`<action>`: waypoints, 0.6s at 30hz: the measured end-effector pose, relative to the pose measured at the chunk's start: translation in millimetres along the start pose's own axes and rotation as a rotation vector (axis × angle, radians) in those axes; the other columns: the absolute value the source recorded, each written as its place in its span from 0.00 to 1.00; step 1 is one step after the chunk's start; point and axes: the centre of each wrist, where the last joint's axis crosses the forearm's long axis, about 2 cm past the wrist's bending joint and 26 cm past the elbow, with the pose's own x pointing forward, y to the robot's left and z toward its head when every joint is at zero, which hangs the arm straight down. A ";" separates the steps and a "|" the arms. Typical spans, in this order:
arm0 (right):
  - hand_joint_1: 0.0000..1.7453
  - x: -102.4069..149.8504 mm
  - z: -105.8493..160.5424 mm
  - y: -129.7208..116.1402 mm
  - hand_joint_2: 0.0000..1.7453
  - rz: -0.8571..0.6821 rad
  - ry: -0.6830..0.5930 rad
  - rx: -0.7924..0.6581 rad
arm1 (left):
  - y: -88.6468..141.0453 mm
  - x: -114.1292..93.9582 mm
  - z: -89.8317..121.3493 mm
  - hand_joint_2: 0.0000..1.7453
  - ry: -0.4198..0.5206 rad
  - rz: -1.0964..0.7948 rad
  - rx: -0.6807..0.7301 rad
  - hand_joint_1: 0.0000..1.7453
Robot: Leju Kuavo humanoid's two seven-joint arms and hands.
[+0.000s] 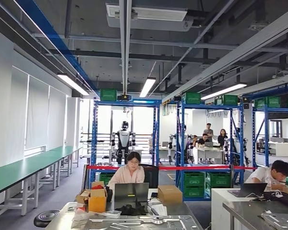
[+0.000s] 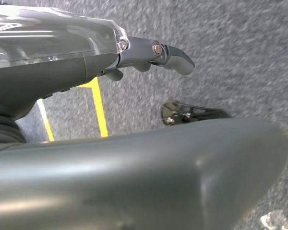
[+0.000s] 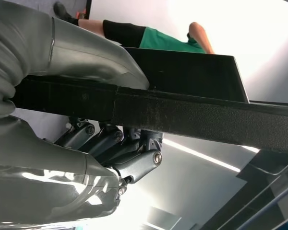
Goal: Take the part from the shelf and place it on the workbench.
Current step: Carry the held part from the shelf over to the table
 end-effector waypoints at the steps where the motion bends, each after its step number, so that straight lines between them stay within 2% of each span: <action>1: 1.00 -0.2 0.1 -0.5 1.00 -0.003 0.000 -0.002 | 0.1 -0.3 0.1 1.00 0.001 -0.002 0.000 0.00; 18: 1.00 -3.0 2.9 -5.7 1.00 0.017 0.025 -0.012 | -3.4 0.5 -0.4 1.00 0.000 -0.011 -0.011 0.00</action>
